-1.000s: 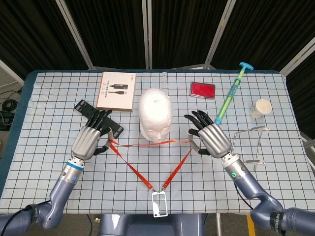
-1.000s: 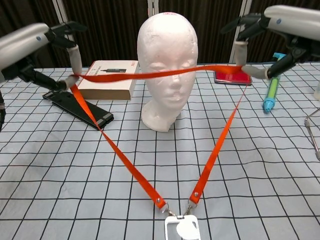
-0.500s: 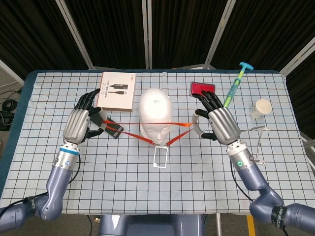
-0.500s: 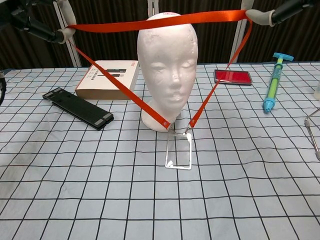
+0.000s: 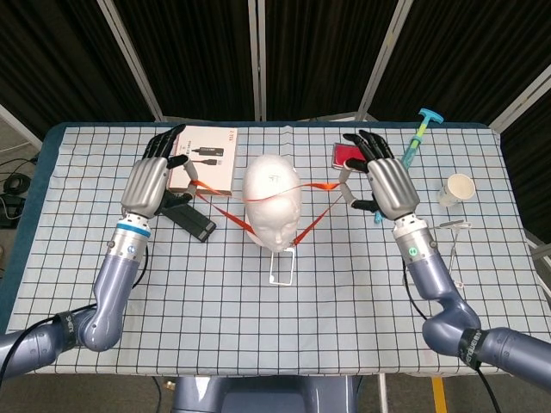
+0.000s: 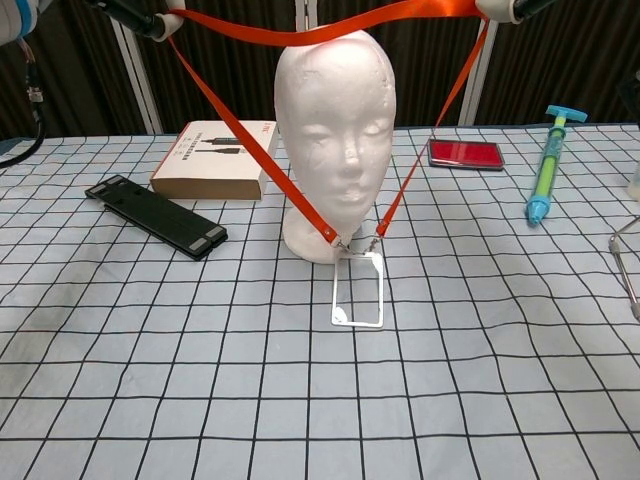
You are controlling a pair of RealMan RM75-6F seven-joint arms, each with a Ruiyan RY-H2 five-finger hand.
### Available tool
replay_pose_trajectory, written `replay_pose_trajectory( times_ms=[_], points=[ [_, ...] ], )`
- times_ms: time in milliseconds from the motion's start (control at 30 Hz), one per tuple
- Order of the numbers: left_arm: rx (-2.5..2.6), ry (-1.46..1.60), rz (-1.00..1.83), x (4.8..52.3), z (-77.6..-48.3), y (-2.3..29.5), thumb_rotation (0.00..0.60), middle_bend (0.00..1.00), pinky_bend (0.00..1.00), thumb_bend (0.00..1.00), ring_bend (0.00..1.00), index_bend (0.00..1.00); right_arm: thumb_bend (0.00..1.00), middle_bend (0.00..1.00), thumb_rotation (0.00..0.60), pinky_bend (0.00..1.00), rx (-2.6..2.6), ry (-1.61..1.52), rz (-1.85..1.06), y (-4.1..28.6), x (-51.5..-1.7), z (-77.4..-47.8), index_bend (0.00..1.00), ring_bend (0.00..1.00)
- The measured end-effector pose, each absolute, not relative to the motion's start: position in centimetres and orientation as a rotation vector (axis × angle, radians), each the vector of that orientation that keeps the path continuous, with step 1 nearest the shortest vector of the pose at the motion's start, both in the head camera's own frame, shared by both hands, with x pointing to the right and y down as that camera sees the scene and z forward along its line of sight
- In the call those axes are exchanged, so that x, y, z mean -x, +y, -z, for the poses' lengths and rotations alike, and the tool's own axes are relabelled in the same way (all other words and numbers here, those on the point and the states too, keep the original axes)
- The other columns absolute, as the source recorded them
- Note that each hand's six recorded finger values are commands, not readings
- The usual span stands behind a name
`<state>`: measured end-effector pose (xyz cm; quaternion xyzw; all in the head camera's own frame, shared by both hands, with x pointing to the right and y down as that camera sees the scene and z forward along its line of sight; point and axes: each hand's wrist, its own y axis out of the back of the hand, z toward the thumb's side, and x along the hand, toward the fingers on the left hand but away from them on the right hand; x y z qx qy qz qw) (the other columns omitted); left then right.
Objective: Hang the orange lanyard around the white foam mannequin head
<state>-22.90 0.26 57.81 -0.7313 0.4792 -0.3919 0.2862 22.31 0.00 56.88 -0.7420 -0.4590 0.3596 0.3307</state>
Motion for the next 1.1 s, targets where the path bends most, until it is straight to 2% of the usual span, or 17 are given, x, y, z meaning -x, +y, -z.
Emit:
replay_pose_trajectory(
  times_ms=[433, 533, 567, 633, 667, 700, 733, 767, 800, 900, 1100],
  points=[
    [1.927, 1.316, 1.107, 20.8, -59.2, -3.9, 0.600, 0.00, 0.00, 0.54, 0.00, 0.72, 0.45, 0.12, 0.600, 0.00, 1.860, -1.231, -1.038, -4.6, -21.2, -59.7, 0.74, 0.00],
    [1.916, 1.327, 1.128, 20.8, -59.8, -4.7, 0.600, 0.00, 0.00, 0.54, 0.00, 0.69, 0.45, 0.12, 0.600, 0.00, 1.835, -1.235, -1.057, -5.8, -21.1, -60.3, 0.74, 0.00],
    [1.915, 1.330, 1.139, 20.8, -60.1, -5.0, 0.600, 0.00, 0.00, 0.54, 0.00, 0.64, 0.45, 0.12, 0.600, 0.00, 1.827, -1.237, -1.063, -6.2, -21.1, -60.5, 0.74, 0.00],
    [1.914, 1.335, 1.161, 21.0, -60.6, -5.3, 0.600, 0.00, 0.00, 0.54, 0.00, 0.38, 0.44, 0.11, 0.600, 0.00, 1.809, -1.242, -1.079, -6.9, -21.1, -60.9, 0.67, 0.00],
    [1.915, 1.338, 1.179, 21.1, -61.0, -5.5, 0.600, 0.00, 0.00, 0.49, 0.00, 0.18, 0.40, 0.08, 0.600, 0.00, 1.803, -1.245, -1.086, -7.1, -21.1, -61.1, 0.54, 0.00],
    [1.917, 1.338, 1.192, 21.2, -61.3, -5.6, 0.600, 0.00, 0.00, 0.36, 0.00, 0.05, 0.32, 0.05, 0.600, 0.00, 1.797, -1.247, -1.095, -7.4, -21.1, -61.4, 0.37, 0.00],
    [1.922, 1.336, 1.206, 21.2, -61.6, -5.6, 0.600, 0.00, 0.00, 0.26, 0.00, 0.00, 0.26, 0.03, 0.600, 0.00, 1.791, -1.249, -1.109, -7.6, -21.3, -61.7, 0.26, 0.00],
    [1.930, 1.330, 1.222, 21.2, -62.0, -5.7, 0.600, 0.00, 0.00, 0.11, 0.00, 0.00, 0.15, 0.01, 0.600, 0.00, 1.788, -1.248, -1.122, -7.7, -21.4, -62.0, 0.12, 0.00],
    [1.937, 1.325, 1.231, 21.3, -62.2, -5.7, 0.600, 0.00, 0.00, 0.02, 0.00, 0.00, 0.08, 0.00, 0.600, 0.00, 1.789, -1.244, -1.138, -7.7, -21.5, -62.4, 0.04, 0.00],
    [1.955, 1.322, 1.246, 21.5, -62.9, -5.7, 0.600, 0.00, 0.00, 0.00, 0.00, 0.00, 0.00, 0.00, 0.600, 0.00, 1.799, -1.222, -1.203, -7.6, -21.9, -63.7, 0.00, 0.00],
    [1.966, 1.308, 1.238, 21.7, -63.4, -5.6, 0.600, 0.00, 0.00, 0.00, 0.00, 0.00, 0.01, 0.00, 0.600, 0.00, 1.767, -1.191, -1.267, -7.2, -22.7, -64.8, 0.00, 0.00]
  ],
)
